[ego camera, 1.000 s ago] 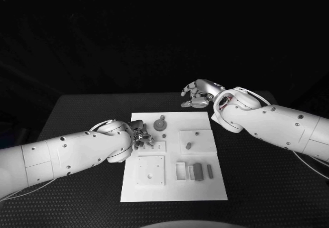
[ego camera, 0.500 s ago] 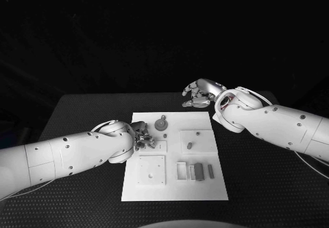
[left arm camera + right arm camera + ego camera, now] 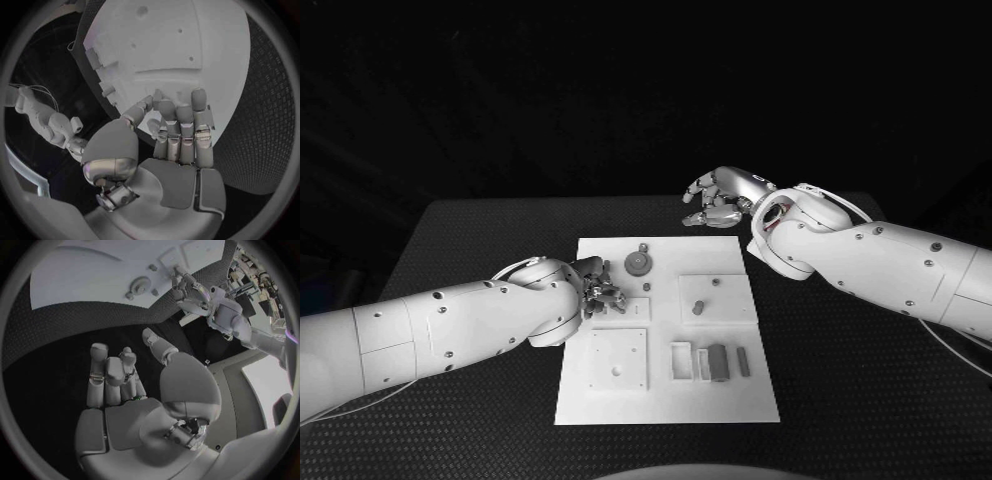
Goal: Assemble the parts on the task board
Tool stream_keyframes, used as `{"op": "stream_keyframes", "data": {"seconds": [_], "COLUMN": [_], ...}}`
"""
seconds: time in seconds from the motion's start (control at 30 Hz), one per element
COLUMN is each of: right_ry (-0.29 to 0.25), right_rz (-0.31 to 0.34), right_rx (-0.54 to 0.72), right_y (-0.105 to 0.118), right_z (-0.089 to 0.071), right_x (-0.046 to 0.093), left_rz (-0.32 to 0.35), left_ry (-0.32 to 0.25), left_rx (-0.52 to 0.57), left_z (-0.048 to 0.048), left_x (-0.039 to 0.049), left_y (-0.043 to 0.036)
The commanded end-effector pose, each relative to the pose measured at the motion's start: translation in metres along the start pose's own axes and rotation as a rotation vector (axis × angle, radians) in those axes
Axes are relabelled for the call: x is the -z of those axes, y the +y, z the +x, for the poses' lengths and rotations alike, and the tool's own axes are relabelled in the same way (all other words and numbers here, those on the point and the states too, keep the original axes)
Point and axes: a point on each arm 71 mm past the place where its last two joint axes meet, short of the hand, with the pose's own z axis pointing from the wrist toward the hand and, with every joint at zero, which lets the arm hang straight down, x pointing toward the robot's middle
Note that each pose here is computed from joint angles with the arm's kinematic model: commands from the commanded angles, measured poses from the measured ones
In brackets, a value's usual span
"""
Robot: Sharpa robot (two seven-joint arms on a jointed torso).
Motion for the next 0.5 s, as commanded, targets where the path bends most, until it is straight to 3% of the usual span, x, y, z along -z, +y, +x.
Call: {"op": "stream_keyframes", "data": {"seconds": [0.03, 0.5], "right_ry": [0.007, 0.009], "right_rz": [-0.003, -0.004], "right_rx": [0.003, 0.003], "right_y": [0.0002, 0.0007], "right_z": [0.0004, 0.0009], "right_x": [0.0004, -0.0004], "left_rz": [-0.025, -0.021], "left_ry": [0.004, 0.033], "left_rx": [0.029, 0.022], "left_z": [0.0044, 0.0100], "left_x": [-0.0007, 0.0003], "left_y": [0.0040, 0.0018]}}
